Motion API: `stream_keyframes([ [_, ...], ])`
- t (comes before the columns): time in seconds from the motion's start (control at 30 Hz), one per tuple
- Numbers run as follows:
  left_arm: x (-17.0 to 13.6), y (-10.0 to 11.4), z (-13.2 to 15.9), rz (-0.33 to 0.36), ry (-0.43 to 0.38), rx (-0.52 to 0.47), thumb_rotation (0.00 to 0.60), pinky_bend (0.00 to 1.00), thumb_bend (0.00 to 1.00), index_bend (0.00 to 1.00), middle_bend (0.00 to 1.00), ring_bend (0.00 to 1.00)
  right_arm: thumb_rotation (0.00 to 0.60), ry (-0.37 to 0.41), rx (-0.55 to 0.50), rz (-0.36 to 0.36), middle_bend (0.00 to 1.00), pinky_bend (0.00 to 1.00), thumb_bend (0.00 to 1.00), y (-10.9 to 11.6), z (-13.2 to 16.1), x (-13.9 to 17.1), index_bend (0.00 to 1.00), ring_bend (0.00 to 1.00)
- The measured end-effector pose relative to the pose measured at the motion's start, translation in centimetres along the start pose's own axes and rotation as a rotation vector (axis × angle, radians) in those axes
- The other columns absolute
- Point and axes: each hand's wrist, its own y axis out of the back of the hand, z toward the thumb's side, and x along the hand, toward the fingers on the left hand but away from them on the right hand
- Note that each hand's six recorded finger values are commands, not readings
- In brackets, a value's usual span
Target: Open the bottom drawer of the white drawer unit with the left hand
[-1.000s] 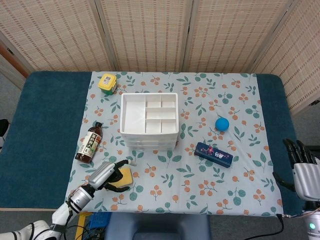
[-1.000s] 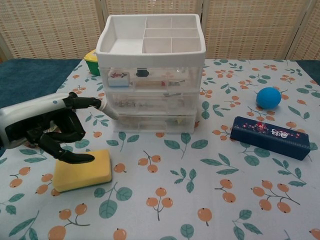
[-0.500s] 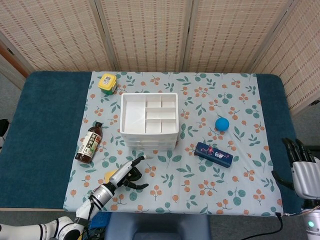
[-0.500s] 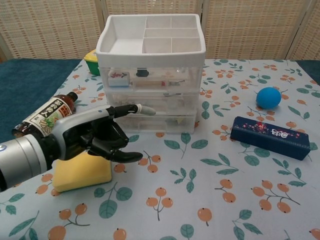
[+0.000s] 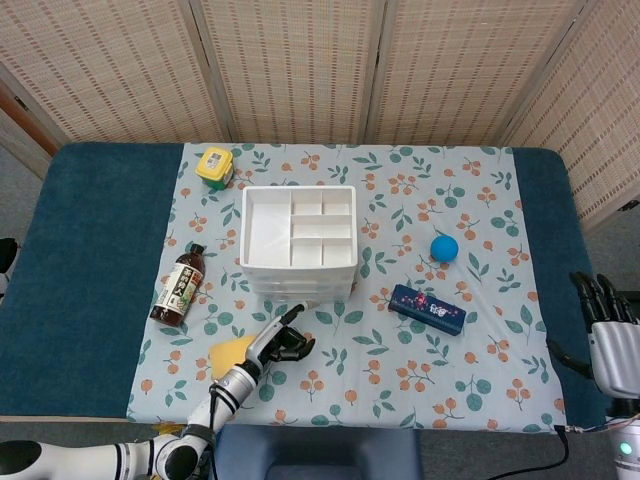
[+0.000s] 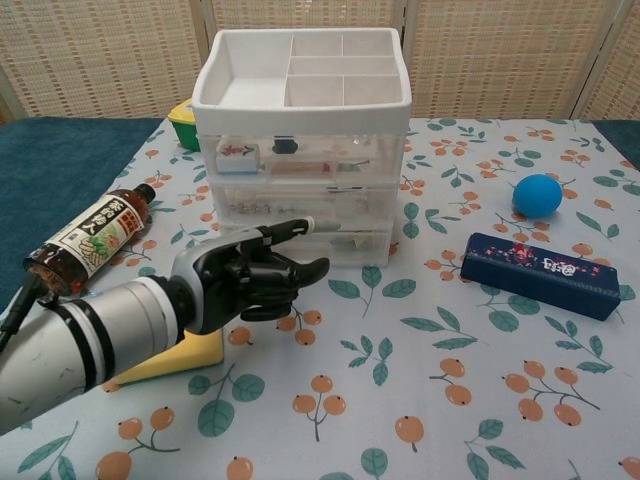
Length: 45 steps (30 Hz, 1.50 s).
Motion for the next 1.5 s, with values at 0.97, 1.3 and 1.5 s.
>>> stream_keyframes([
  [0.97, 1.9, 0.1, -0.2, 0.125, 0.026, -0.159, 0.6, 1.0, 0.45, 0.12, 1.0, 1.0, 0.6, -0.01, -0.017, 0.008, 0.07, 0.12, 0.25, 0.0, -0.2, 0.3, 0.0, 0.05],
  [1.3, 1.6, 0.5, 0.0, 0.14, 0.011, -0.202, 0.6, 1.0, 0.45, 0.12, 1.0, 1.0, 0.6, -0.009, -0.022, 0.016, 0.07, 0.12, 0.25, -0.3, -0.2, 0.3, 0.0, 0.05],
  [1.5, 2.0, -0.1, 0.1, 0.132, 0.001, -0.261, 0.6, 1.0, 0.45, 0.14, 1.0, 1.0, 0.6, -0.016, -0.022, 0.015, 0.08, 0.12, 0.25, -0.2, -0.3, 0.5, 0.0, 0.05],
])
